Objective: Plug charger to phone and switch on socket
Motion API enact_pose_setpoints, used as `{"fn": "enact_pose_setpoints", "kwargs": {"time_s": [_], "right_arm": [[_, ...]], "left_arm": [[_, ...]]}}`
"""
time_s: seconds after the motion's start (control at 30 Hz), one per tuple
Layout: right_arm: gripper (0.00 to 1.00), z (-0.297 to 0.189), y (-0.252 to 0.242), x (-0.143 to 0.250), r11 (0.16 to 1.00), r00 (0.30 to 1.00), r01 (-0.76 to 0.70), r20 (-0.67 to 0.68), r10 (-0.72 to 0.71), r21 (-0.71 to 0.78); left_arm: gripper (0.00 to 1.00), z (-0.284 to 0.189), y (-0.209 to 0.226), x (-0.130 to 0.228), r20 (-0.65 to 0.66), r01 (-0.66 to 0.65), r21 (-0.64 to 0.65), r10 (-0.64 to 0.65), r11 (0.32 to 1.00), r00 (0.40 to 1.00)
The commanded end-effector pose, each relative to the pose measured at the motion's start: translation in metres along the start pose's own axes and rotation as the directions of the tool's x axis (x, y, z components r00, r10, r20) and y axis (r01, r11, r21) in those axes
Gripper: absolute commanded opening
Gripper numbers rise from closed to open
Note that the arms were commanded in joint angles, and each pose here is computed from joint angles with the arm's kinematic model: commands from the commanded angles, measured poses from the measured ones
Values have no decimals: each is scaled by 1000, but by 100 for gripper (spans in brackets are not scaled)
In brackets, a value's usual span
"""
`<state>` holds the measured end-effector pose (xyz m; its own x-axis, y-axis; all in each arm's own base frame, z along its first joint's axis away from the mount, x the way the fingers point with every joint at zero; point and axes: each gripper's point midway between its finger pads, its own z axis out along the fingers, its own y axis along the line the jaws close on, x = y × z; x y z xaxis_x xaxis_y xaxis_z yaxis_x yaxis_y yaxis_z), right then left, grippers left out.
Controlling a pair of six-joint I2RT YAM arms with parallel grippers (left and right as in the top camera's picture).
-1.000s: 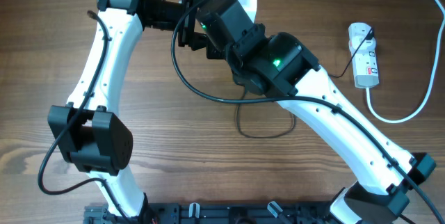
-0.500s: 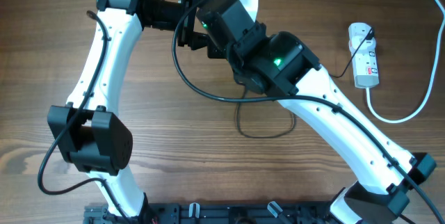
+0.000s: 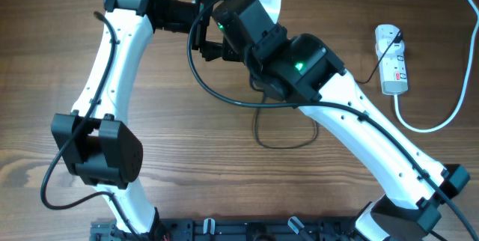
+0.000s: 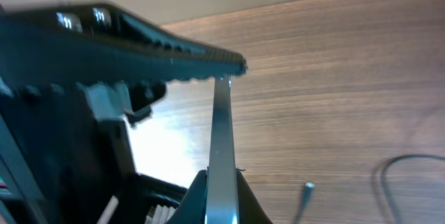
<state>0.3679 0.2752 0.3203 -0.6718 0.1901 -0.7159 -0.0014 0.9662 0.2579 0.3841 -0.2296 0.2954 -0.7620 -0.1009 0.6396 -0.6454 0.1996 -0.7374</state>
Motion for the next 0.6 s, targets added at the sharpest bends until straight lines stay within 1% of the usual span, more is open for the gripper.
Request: {"fn": "enact_pose_setpoints", "kwargs": {"time_s": [0.0,0.07,0.13,0.23,0.27,0.3,0.37,0.4,0.43,0.5,0.53,0.57], "right_arm": [[4,-19,5,-21,968,968,-244,52,247,-59],[4,-25,0,-27,910,908,-409,67,413,-68],[4,-31,-4,-34,839,836,-538,78,544,-85],[5,-40,-7,-41,697,693,-706,79,716,-122],[5,-41,-7,-42,646,643,-752,70,763,-130],[5,-41,-7,-42,584,582,-800,60,811,-133],[5,-40,-10,-39,510,508,-851,50,860,-124],[5,-39,-12,-36,457,454,-883,45,890,-113],[5,-39,-13,-32,379,378,-920,31,925,-98],[5,-38,-17,-27,320,319,-944,32,947,-76],[5,-38,-19,-24,298,296,-952,35,954,-65],[6,-38,-20,-22,283,281,-958,38,959,-57]], "left_arm": [[100,-3,-12,20,-22,6,19,-5,1000,1000],[100,-3,-12,20,-23,22,19,-21,1000,1000],[100,-3,-12,20,-23,22,18,-21,1000,1000],[99,-3,-12,20,-23,22,18,-22,1000,1000],[96,-3,-12,20,-23,22,18,-22,1000,1000],[90,-3,-12,20,-23,22,18,-22,1000,1000],[76,-3,-12,20,-23,31,18,-31,999,999],[74,-3,-12,20,-23,50,18,-50,999,998],[73,-3,-12,20,-24,75,17,-74,997,997],[68,-3,-12,20,-24,82,17,-81,997,996],[63,-3,-12,20,-24,82,17,-81,997,996],[60,-3,-12,20,-24,81,17,-81,997,996]]}}
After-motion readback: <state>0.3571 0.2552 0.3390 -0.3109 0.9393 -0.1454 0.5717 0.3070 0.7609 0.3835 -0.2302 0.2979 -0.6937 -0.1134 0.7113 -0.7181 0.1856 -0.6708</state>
